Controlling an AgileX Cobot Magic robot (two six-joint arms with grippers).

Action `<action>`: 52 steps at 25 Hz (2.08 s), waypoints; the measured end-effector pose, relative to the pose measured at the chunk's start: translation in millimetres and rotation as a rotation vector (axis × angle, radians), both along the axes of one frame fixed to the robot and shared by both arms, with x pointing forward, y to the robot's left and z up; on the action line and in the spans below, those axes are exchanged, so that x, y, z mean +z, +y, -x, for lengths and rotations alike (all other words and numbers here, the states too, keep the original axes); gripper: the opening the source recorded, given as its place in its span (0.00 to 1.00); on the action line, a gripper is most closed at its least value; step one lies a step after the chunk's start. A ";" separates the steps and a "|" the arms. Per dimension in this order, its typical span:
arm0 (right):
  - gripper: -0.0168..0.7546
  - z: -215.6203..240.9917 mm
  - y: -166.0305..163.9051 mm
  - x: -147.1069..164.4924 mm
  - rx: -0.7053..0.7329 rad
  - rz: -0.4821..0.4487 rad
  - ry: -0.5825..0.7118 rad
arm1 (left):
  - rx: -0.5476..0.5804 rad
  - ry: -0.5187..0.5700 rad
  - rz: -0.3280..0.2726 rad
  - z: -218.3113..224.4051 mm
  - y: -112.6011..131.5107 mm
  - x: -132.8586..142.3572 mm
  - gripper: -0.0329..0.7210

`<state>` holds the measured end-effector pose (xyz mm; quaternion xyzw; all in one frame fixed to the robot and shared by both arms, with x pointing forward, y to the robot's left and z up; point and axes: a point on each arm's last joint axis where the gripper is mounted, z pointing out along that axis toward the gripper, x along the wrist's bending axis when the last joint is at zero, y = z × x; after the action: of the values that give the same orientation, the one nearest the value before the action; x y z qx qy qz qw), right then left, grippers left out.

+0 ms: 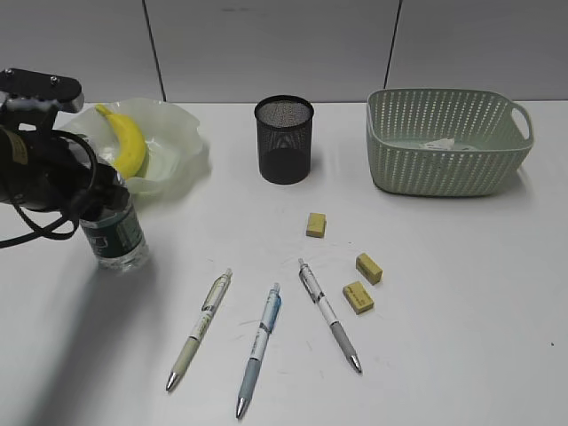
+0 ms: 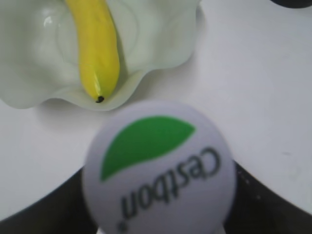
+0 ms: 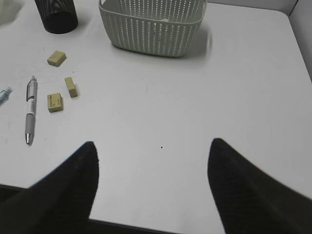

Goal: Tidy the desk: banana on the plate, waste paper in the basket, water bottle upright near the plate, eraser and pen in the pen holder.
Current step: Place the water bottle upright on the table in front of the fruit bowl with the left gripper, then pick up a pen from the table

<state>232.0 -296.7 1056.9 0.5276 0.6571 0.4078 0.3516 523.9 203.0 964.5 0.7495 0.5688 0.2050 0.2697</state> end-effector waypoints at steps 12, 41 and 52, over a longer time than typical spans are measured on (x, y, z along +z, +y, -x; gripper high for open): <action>0.74 0.0 0.0 0.0 0.000 0.000 0.000 | 0.002 0.005 -0.006 -4.0 -1.0 0.7 0.70; 0.74 0.0 -0.1 0.0 -0.001 0.001 0.000 | 0.084 0.069 -0.079 40.2 23.3 55.3 0.84; 0.74 0.0 -0.1 0.0 -0.001 0.001 0.000 | 0.087 0.181 -0.029 137.0 51.6 115.1 0.83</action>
<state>232.0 -296.8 1056.9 0.5276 0.6571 0.4074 0.3520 387.0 254.5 1079.6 0.7432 0.6199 0.1563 0.1974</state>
